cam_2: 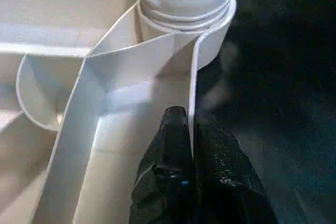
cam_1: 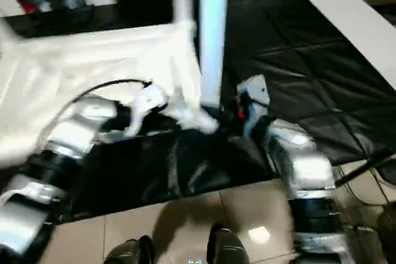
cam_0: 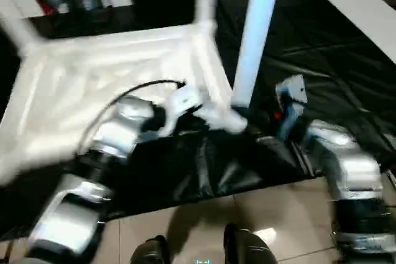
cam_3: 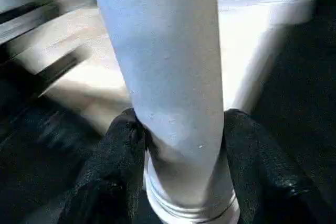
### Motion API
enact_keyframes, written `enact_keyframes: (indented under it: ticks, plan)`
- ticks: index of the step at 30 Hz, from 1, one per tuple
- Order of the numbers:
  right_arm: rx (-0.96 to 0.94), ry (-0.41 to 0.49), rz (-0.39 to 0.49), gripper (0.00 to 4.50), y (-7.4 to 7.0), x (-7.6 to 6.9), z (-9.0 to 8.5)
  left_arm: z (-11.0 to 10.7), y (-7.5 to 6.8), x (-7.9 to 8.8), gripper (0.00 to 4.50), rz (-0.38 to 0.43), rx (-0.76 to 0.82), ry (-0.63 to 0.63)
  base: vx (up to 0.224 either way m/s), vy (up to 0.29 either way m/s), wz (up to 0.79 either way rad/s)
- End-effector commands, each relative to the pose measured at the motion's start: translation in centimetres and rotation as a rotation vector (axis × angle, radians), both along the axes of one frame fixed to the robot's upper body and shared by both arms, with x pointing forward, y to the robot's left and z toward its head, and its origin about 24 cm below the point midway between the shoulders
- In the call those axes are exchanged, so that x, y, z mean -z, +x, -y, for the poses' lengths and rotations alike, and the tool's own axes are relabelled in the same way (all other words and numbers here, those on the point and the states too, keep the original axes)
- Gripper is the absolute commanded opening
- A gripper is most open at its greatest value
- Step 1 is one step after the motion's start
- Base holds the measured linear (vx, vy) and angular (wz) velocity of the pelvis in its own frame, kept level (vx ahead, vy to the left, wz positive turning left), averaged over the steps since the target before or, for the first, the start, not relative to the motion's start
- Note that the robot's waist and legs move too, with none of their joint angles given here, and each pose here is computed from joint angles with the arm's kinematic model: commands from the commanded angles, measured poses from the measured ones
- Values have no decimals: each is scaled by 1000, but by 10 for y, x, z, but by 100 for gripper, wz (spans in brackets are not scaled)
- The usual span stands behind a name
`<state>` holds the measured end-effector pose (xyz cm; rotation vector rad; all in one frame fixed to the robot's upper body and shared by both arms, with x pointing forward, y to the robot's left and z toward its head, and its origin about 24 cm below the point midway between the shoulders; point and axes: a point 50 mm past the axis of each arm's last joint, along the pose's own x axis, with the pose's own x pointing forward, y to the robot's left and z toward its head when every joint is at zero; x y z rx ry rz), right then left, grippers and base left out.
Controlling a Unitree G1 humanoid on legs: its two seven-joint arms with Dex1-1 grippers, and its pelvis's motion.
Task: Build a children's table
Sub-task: Rotate leg to tighten
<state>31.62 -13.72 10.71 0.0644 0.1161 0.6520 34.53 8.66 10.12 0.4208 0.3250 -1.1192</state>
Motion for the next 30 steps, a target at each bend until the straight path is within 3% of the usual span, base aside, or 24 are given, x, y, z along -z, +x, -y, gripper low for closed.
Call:
enact_keyframes:
  ticks: [1, 3, 6, 8, 10, 13, 14, 15, 17, 21, 22, 30]
  plan:
    - [-144, 54, -73, 193, -7, 9, -63, 43, 2, -20, 0, 87, -18, -98, 0, 0, 0]
    - [29, 86, -83, 193, 5, 8, -72, 54, 3, -22, 0, 107, -80, -105, 0, 0, 0]
    - [119, 116, -67, 193, 12, 3, -76, 57, 3, -22, 0, 119, -90, -95, 0, 0, 0]
    - [118, 113, -44, 263, 11, 3, -68, 49, 3, -19, 0, 123, -68, -66, 0, 0, 0]
    - [115, 101, -42, 269, 9, 6, -63, 45, 2, -18, 0, 123, -61, -52, 0, 0, 0]
    - [55, 42, 15, 301, 2, 10, -35, 27, 0, -10, 0, 124, -21, 3, 0, 0, 0]
    - [55, 42, 15, 308, 2, 10, -35, 27, 0, -10, 0, 124, -21, 3, 0, 0, 0]
    - [29, 30, 37, 326, 0, 10, -29, 23, -1, -9, 0, 126, -5, 13, 0, 0, 0]
    - [-71, -28, 96, 337, -5, 5, 0, 9, -6, -3, 0, 121, 92, 48, 0, 0, 0]
    - [-200, -97, 121, 374, -10, -1, 19, -3, -11, 1, 0, 101, 198, 72, 0, 0, 0]
    - [-322, -124, 126, 374, -16, -6, 24, -8, -14, 1, 0, 94, 275, 89, 0, 0, 0]
    - [-729, -193, 103, 374, -31, -14, 33, -22, -19, -1, 0, 54, 483, 143, 0, 0, 0]
